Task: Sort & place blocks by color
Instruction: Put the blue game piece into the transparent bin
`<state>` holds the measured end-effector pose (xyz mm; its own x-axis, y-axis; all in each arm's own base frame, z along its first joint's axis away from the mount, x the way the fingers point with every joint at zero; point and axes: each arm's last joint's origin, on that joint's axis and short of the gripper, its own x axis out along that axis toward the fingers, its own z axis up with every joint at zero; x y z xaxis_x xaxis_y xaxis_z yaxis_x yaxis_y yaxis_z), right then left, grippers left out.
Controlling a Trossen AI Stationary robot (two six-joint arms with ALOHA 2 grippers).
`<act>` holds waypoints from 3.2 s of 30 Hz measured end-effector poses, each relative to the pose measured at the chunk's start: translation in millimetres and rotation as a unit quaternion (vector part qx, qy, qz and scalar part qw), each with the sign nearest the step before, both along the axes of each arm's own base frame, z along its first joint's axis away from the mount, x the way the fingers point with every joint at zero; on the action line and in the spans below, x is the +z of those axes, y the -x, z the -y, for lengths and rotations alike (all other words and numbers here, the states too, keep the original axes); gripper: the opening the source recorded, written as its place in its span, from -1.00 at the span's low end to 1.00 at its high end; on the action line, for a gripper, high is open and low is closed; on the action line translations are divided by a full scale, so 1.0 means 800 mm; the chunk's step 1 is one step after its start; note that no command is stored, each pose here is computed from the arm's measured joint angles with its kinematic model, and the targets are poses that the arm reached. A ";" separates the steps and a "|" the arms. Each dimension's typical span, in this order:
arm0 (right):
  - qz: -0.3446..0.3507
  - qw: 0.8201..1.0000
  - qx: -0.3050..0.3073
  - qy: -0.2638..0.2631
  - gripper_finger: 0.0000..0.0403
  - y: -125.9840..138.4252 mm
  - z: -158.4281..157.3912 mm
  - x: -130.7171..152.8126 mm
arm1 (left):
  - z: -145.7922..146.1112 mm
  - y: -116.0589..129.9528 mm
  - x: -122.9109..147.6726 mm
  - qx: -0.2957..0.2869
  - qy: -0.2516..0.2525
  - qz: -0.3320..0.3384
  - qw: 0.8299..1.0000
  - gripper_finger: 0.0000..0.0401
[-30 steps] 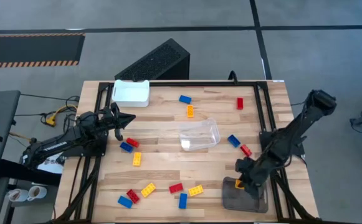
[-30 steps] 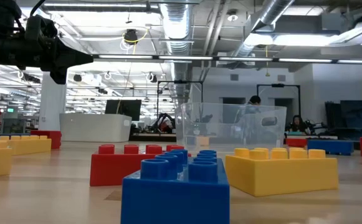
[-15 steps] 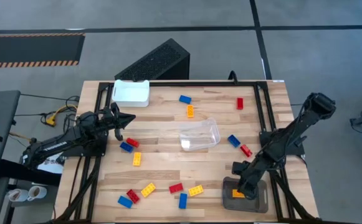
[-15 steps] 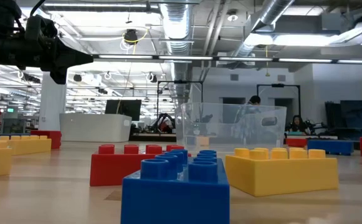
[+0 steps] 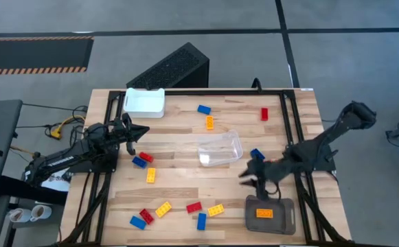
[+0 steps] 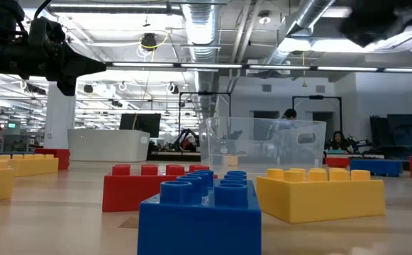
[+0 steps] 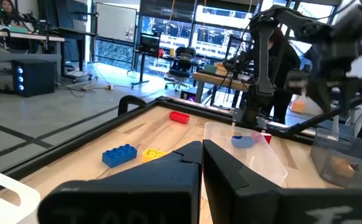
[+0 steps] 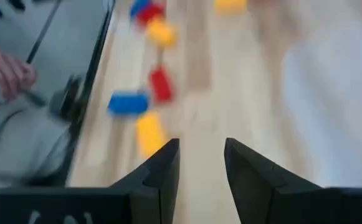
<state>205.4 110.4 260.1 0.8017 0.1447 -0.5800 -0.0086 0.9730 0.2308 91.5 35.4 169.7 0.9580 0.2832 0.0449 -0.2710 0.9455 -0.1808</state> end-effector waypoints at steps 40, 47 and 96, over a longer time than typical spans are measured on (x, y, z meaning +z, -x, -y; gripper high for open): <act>0.260 0.959 -0.051 0.102 -0.36 0.005 0.109 0.039 | -0.004 0.002 0.010 0.049 0.125 0.089 0.987 -1.00; 0.308 0.946 -0.069 0.073 -0.37 0.019 0.135 0.012 | 0.009 0.009 0.058 -0.077 0.071 0.178 0.978 -1.00; 0.299 0.948 -0.087 0.070 -0.37 0.019 0.144 0.009 | -0.166 -0.292 0.066 -0.038 -0.087 -0.500 0.861 0.39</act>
<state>190.4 -4.6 267.3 0.9977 -0.0656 -0.0191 0.0672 0.9923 0.1036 325.0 168.6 222.2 0.5579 0.2904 -0.7774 -0.1448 0.9565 0.2533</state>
